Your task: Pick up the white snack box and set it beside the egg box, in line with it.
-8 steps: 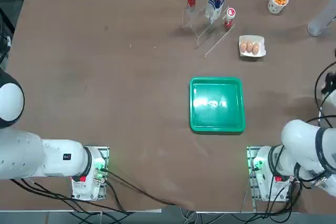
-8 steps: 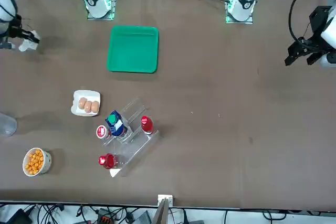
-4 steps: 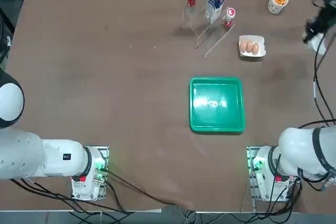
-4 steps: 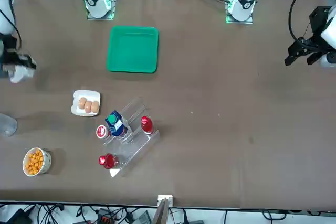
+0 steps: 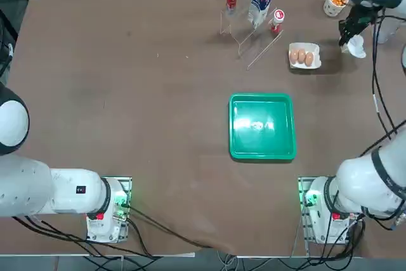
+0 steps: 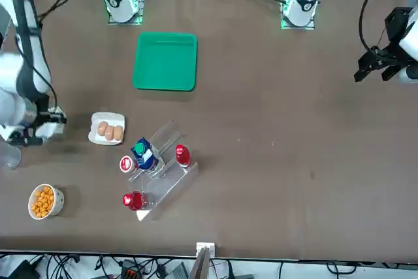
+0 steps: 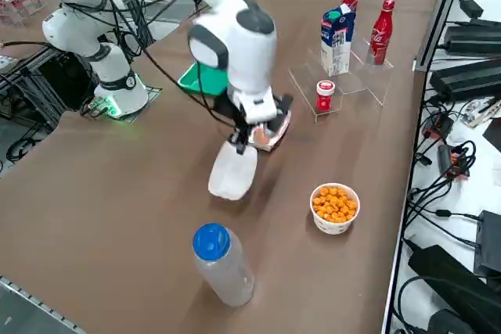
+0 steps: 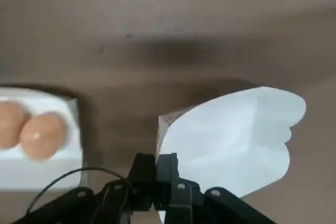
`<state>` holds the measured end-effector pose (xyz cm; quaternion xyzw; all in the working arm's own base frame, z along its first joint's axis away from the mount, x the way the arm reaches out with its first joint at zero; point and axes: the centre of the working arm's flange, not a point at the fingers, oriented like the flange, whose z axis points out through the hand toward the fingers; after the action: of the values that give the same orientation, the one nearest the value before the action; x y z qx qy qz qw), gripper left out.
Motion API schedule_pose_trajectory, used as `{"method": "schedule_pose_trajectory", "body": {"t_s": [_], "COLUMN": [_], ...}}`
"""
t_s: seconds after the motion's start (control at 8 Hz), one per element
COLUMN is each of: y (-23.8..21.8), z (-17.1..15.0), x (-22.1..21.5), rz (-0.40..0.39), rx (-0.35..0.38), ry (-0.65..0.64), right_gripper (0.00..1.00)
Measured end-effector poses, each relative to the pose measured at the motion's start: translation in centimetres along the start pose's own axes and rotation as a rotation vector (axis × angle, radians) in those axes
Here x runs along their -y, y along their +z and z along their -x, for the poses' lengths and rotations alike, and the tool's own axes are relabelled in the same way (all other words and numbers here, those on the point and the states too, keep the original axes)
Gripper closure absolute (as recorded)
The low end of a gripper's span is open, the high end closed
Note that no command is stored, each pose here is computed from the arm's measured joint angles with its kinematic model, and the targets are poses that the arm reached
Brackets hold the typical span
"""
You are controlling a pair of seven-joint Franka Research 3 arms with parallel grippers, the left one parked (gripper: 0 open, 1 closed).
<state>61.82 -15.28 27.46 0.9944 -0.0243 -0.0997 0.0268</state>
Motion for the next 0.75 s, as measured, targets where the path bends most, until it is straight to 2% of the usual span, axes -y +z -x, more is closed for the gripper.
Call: {"method": "schedule_pose_trajectory", "body": {"t_s": [0.75], "y": [4.0], "z": [-0.4], "x": [0.7], "rz": [0.019], "rx": [0.067], "ry": [0.037], "right_gripper": [0.97]}}
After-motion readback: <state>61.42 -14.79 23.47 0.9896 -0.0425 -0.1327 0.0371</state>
